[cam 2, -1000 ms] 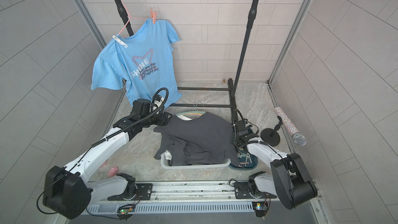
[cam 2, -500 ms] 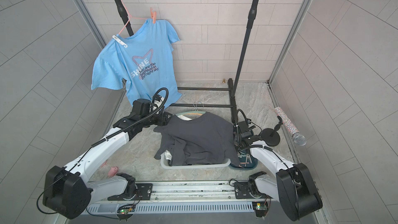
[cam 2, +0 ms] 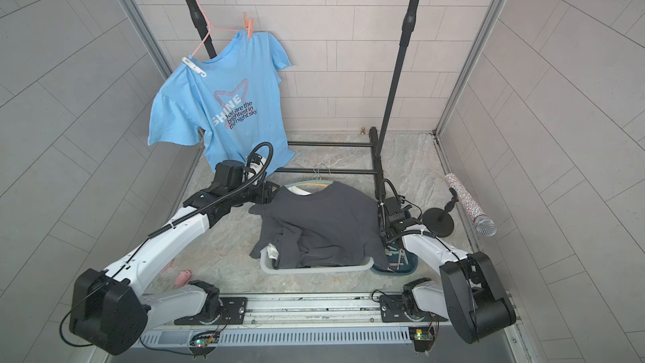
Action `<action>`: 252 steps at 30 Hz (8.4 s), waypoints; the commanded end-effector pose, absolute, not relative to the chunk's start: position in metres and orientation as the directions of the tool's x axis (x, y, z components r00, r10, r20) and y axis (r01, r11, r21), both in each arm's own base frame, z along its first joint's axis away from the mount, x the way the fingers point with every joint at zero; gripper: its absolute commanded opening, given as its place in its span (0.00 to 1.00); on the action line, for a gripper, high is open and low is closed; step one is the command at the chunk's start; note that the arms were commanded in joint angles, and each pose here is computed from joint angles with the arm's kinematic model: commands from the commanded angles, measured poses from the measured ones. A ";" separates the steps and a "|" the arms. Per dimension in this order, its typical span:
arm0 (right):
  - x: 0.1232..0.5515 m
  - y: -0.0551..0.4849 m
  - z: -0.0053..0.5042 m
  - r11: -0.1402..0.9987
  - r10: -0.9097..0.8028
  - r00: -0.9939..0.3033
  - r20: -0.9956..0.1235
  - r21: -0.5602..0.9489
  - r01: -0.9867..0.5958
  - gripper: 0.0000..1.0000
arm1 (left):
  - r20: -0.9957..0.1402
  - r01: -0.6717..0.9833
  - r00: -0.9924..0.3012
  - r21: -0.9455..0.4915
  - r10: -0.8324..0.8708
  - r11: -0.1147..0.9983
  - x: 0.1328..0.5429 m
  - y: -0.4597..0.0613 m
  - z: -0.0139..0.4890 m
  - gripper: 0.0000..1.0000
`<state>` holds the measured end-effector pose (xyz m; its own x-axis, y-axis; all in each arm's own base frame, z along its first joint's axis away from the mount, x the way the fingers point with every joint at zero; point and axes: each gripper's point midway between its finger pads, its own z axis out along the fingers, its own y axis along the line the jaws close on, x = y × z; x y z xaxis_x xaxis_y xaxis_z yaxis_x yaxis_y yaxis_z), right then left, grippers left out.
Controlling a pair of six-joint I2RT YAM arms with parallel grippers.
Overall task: Use clothespins to secure the t-shirt on both sides of the hanger
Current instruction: Pick up the clothespin from the storage box, then open the clothespin, then clamp the T-shirt on the hanger.
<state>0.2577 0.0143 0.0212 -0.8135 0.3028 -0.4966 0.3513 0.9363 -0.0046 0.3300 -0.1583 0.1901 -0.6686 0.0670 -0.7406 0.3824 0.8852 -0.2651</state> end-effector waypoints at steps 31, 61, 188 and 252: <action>0.255 0.010 0.177 0.925 0.360 -0.540 -0.761 0.214 0.315 0.00 | -0.873 0.551 -0.487 -0.331 -0.027 0.766 0.285 -0.187 0.278 0.67; 0.268 0.234 0.370 0.701 0.582 -0.273 -0.766 0.643 -0.308 0.00 | -0.989 0.768 -0.146 -0.090 0.037 0.634 0.215 -0.303 0.319 0.66; 0.221 0.273 0.367 0.633 0.354 -0.487 -0.798 0.588 -0.503 0.41 | -0.989 0.835 0.061 0.125 0.137 0.535 0.192 -0.314 0.348 0.00; 0.374 0.196 0.197 0.483 -0.270 -0.043 -0.962 -0.096 -0.870 0.00 | -0.936 0.679 -0.302 -0.077 0.182 0.730 0.289 -0.225 0.270 0.65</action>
